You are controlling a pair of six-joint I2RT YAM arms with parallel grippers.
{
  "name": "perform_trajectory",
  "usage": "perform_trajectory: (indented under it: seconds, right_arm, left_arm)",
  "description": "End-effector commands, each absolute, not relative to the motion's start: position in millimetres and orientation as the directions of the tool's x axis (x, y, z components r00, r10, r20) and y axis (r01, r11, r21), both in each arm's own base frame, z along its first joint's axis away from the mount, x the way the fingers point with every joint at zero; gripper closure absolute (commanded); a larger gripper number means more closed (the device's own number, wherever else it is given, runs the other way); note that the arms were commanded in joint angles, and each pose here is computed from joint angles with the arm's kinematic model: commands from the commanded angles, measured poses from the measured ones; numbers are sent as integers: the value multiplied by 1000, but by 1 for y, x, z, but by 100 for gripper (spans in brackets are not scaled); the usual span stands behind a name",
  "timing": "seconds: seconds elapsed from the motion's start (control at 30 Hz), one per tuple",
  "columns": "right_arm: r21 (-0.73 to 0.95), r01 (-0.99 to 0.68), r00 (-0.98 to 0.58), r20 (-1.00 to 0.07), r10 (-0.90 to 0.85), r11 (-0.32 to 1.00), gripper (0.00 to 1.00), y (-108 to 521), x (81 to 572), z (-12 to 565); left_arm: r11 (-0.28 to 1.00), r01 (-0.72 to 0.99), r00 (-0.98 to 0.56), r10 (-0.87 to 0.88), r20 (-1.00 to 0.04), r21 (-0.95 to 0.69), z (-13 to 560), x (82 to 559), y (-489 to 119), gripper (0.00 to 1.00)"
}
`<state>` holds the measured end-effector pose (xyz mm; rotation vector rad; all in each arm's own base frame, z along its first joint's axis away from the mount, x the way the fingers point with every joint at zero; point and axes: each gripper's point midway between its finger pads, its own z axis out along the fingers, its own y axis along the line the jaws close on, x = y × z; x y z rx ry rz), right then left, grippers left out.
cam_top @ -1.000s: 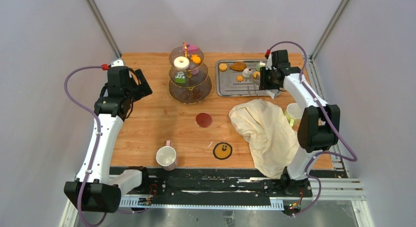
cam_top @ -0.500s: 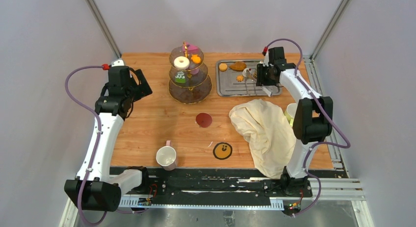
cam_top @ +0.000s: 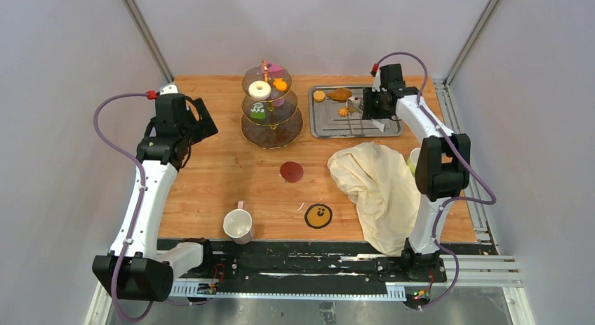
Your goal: Serve the afternoon tea
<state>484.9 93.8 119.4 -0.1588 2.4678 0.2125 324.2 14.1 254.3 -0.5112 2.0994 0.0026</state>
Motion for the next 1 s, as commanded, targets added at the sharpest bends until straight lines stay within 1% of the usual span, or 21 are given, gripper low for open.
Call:
perform_trajectory:
  seconds: [0.0,0.17,0.23,0.4,0.47,0.63,0.77,0.97]
  right_arm:
    - [77,-193,-748,-657,-96,978,54,101,499,133]
    - [61,-184,-758,-644,-103,981,54,99,506,123]
    - [60,-185,-761,-640,-104,981,57,99,505,122]
    - [57,-198,-762,-637,-117,979,76,101,496,125]
    - [58,-203,-750,-651,-118,977,83,101,491,137]
    - [65,-214,-738,-664,-118,975,98,104,472,153]
    - [93,-235,-737,-666,-115,968,99,113,449,161]
    - [103,-269,-693,-711,-118,958,99,127,417,189]
  left_arm:
    - [913,-366,-448,-344,-825,-181,259,329,19,2]
    - [913,-368,-448,-341,-827,-178,259,328,20,2]
    - [913,-368,-447,-339,-828,-176,259,328,20,2]
    - [913,-366,-448,-341,-827,-178,259,328,20,2]
    - [913,-366,-448,-342,-826,-180,259,328,20,2]
    - [913,-362,-444,-347,-826,-188,260,327,18,2]
    - [912,-361,-443,-353,-824,-196,259,326,17,2]
    - [912,-348,-446,-366,-817,-218,256,326,13,2]
